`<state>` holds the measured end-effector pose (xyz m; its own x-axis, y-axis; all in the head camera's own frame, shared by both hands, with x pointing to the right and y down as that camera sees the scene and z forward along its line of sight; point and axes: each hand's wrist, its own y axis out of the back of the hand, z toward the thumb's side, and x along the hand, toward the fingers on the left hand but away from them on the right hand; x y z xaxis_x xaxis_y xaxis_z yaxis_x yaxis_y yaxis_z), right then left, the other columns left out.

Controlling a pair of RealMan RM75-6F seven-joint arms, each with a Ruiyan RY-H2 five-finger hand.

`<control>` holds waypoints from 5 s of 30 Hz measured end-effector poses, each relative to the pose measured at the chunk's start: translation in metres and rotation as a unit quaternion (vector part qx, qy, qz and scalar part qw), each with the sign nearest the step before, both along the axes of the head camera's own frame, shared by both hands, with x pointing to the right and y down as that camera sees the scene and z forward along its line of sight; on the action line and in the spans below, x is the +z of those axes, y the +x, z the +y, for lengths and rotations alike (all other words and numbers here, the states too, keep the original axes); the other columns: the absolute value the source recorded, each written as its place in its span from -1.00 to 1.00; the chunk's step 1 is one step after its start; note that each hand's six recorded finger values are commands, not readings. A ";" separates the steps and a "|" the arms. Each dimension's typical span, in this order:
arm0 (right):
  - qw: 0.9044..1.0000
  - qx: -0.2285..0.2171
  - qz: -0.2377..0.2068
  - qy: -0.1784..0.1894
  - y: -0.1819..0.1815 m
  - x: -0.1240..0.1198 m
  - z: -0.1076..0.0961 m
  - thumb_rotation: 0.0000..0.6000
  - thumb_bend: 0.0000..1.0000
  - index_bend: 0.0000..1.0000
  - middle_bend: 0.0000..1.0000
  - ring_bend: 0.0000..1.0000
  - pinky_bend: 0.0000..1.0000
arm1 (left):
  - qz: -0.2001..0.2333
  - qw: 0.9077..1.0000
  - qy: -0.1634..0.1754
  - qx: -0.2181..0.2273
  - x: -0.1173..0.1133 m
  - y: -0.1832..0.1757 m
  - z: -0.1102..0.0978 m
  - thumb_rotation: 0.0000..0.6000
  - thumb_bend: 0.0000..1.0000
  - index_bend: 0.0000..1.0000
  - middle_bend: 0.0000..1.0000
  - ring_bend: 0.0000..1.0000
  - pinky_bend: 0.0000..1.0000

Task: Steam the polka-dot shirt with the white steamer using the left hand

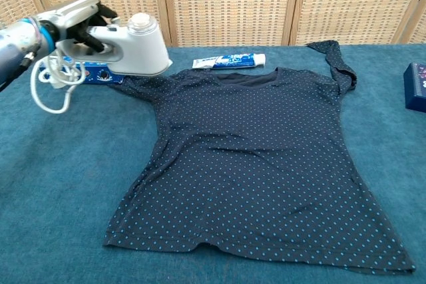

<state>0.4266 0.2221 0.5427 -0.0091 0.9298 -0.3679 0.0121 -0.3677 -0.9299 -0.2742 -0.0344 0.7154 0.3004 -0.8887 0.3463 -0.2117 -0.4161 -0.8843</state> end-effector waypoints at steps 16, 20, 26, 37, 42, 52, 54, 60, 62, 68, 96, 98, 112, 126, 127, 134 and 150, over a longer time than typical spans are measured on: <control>1.000 0.018 -0.003 -0.006 0.011 0.002 -0.005 1.00 -1.00 -1.00 -1.00 -1.00 -1.00 | 0.011 0.996 -0.061 0.071 0.025 0.128 0.016 1.00 0.43 1.00 0.55 0.46 0.71; 1.000 0.022 -0.005 -0.006 0.014 0.002 -0.006 1.00 -1.00 -1.00 -1.00 -1.00 -1.00 | 0.013 0.995 -0.070 0.077 0.031 0.146 0.023 1.00 0.43 1.00 0.55 0.46 0.71; 1.000 0.027 -0.008 -0.008 0.017 0.002 -0.007 1.00 -1.00 -1.00 -1.00 -1.00 -1.00 | 0.011 0.993 -0.079 0.083 0.040 0.164 0.034 1.00 0.42 1.00 0.55 0.46 0.71; 0.999 0.030 -0.015 -0.006 0.019 0.000 -0.008 1.00 -1.00 -1.00 -1.00 -1.00 -1.00 | 0.028 0.991 -0.098 0.088 0.053 0.183 0.057 1.00 0.41 1.00 0.55 0.46 0.71; 0.999 0.032 -0.017 -0.004 0.021 -0.002 -0.008 1.00 -1.00 -1.00 -1.00 -1.00 -1.00 | 0.029 0.989 -0.111 0.096 0.057 0.187 0.062 1.00 0.41 1.00 0.55 0.46 0.71; 0.999 0.029 -0.018 -0.005 0.019 -0.002 -0.008 1.00 -1.00 -1.00 -1.00 -1.00 -1.00 | 0.024 0.982 -0.136 0.132 0.059 0.199 0.073 1.00 0.41 1.00 0.55 0.46 0.71; 0.999 0.029 -0.018 -0.004 0.019 -0.002 -0.008 1.00 -1.00 -1.00 -1.00 -1.00 -1.00 | 0.025 0.980 -0.138 0.141 0.058 0.201 0.076 1.00 0.41 1.00 0.55 0.46 0.71; 0.999 0.029 -0.019 -0.003 0.019 -0.003 -0.008 1.00 -1.00 -1.00 -1.00 -1.00 -1.00 | 0.027 0.976 -0.131 0.171 0.052 0.209 0.083 1.00 0.41 1.00 0.55 0.46 0.71; 0.999 0.029 -0.019 -0.003 0.019 -0.004 -0.008 1.00 -1.00 -1.00 -1.00 -1.00 -1.00 | 0.025 0.974 -0.127 0.183 0.050 0.212 0.085 1.00 0.41 1.00 0.55 0.46 0.71; 0.999 0.029 -0.020 -0.001 0.019 -0.005 -0.007 1.00 -1.00 -1.00 -1.00 -1.00 -1.00 | 0.012 0.969 -0.112 0.222 0.044 0.218 0.095 1.00 0.41 1.00 0.55 0.46 0.71; 0.999 0.025 -0.023 0.003 0.016 -0.009 -0.006 1.00 -1.00 -1.00 -1.00 -1.00 -1.00 | 0.054 0.929 -0.114 0.349 0.014 0.240 0.170 1.00 0.41 1.00 0.55 0.46 0.71; 0.999 0.025 -0.023 0.003 0.016 -0.009 -0.006 1.00 -1.00 -1.00 -1.00 -1.00 -1.00 | 0.056 0.926 -0.116 0.354 0.012 0.239 0.174 1.00 0.41 1.00 0.55 0.46 0.71; 0.999 0.022 -0.024 0.002 0.014 -0.009 -0.005 1.00 -1.00 -1.00 -1.00 -1.00 -1.00 | 0.041 0.920 -0.103 0.377 0.007 0.229 0.180 1.00 0.41 1.00 0.55 0.46 0.71; 1.000 0.017 -0.024 0.000 0.011 -0.008 -0.004 1.00 -1.00 -1.00 -1.00 -1.00 -1.00 | 0.005 0.947 -0.099 0.305 0.027 0.189 0.138 1.00 0.41 1.00 0.55 0.46 0.71; 1.000 0.017 -0.024 0.000 0.011 -0.008 -0.004 1.00 -1.00 -1.00 -1.00 -1.00 -1.00 | 0.003 0.949 -0.098 0.301 0.028 0.186 0.135 1.00 0.41 1.00 0.55 0.46 0.71; 1.000 0.014 -0.024 -0.002 0.009 -0.007 -0.003 1.00 -1.00 -1.00 -1.00 -1.00 -1.00 | -0.011 0.957 -0.094 0.276 0.031 0.163 0.118 1.00 0.41 1.00 0.55 0.46 0.71; 1.000 0.014 -0.025 0.000 0.008 -0.009 -0.003 1.00 -1.00 -1.00 -1.00 -1.00 -1.00 | 0.039 0.939 -0.123 0.318 0.016 0.177 0.156 1.00 0.41 1.00 0.55 0.46 0.71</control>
<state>0.4351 0.2194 0.5341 -0.0159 0.9293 -0.3689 0.0683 -0.3671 -0.9277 -0.0975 0.1212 0.7315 0.7765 -0.4167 0.4727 0.0897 -0.6694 -0.7375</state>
